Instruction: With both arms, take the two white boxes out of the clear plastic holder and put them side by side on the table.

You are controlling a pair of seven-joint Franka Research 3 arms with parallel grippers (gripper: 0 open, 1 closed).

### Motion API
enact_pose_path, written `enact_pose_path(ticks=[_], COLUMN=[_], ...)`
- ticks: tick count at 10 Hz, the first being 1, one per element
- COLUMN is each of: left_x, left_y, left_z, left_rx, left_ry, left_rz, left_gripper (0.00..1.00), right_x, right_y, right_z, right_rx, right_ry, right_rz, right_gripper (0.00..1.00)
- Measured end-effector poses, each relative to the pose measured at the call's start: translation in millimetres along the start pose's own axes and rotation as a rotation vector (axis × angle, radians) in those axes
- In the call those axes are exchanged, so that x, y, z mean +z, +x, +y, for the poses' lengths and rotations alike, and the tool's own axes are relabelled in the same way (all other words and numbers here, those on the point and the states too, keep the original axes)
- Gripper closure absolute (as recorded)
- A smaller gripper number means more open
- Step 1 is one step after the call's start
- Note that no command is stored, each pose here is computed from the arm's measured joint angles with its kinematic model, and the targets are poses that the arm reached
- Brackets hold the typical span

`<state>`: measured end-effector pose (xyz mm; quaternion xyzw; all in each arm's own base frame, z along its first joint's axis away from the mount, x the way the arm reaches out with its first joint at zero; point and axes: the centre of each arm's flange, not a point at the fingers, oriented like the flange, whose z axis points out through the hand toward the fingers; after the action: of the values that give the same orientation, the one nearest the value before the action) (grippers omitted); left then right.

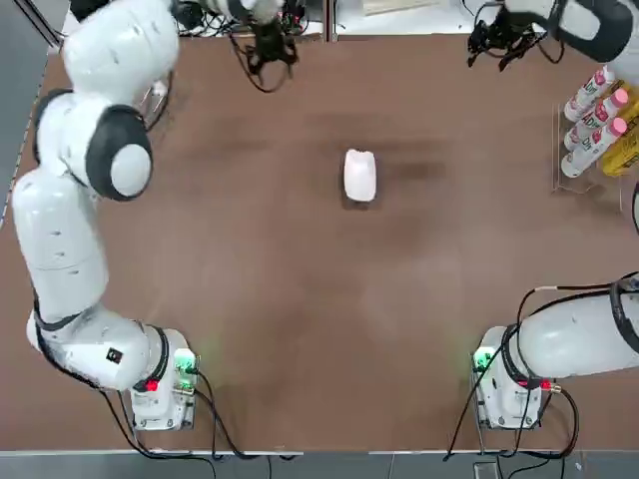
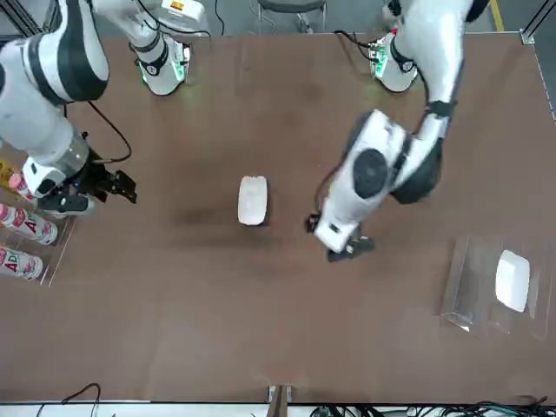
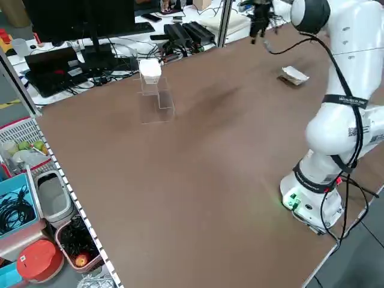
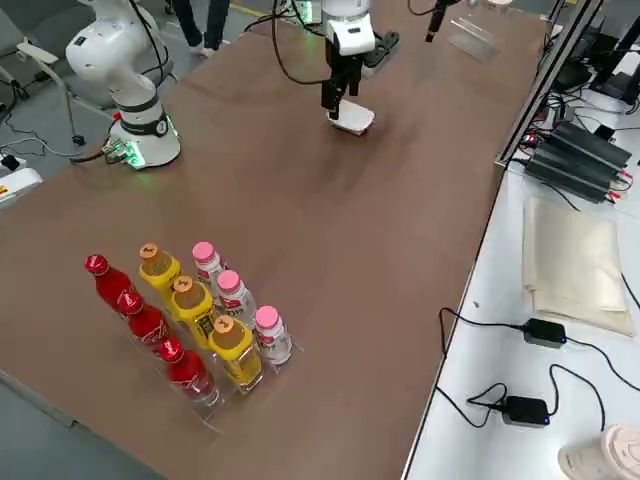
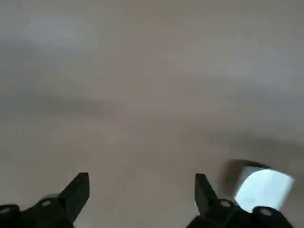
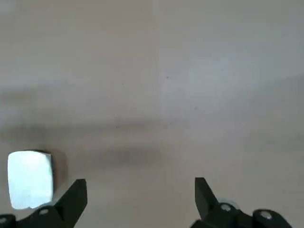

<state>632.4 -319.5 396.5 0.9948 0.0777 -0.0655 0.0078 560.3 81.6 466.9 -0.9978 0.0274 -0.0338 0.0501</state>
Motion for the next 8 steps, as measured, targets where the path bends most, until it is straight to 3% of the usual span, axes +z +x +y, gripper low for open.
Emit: enact_pose_path(ticks=[2,5,6,8], left_x=[8.0,-11.4,-15.3,-8.1], left_y=[24.7,63.0,74.9,85.9], left_z=[-79.0,-206.5,-244.5,-273.3], left_rx=[0.086,0.19,0.203,0.272], left_ry=[0.166,0.29,0.37,0.482], left_rz=[0.024,0.037,0.052,0.064], left_gripper=[0.05,0.06,0.07,0.11], right_x=[35.8,89.0,104.0,138.6], right_y=[-15.0,-55.1,-68.9,-90.1], right_z=[-24.9,-90.3,-118.3,-165.7], right_rx=[0.003,0.115,0.175,0.241], right_ry=[0.062,0.1,0.107,0.12], right_rz=[0.019,0.063,0.056,0.063], right_gripper=[0.0,0.0,0.0,0.0])
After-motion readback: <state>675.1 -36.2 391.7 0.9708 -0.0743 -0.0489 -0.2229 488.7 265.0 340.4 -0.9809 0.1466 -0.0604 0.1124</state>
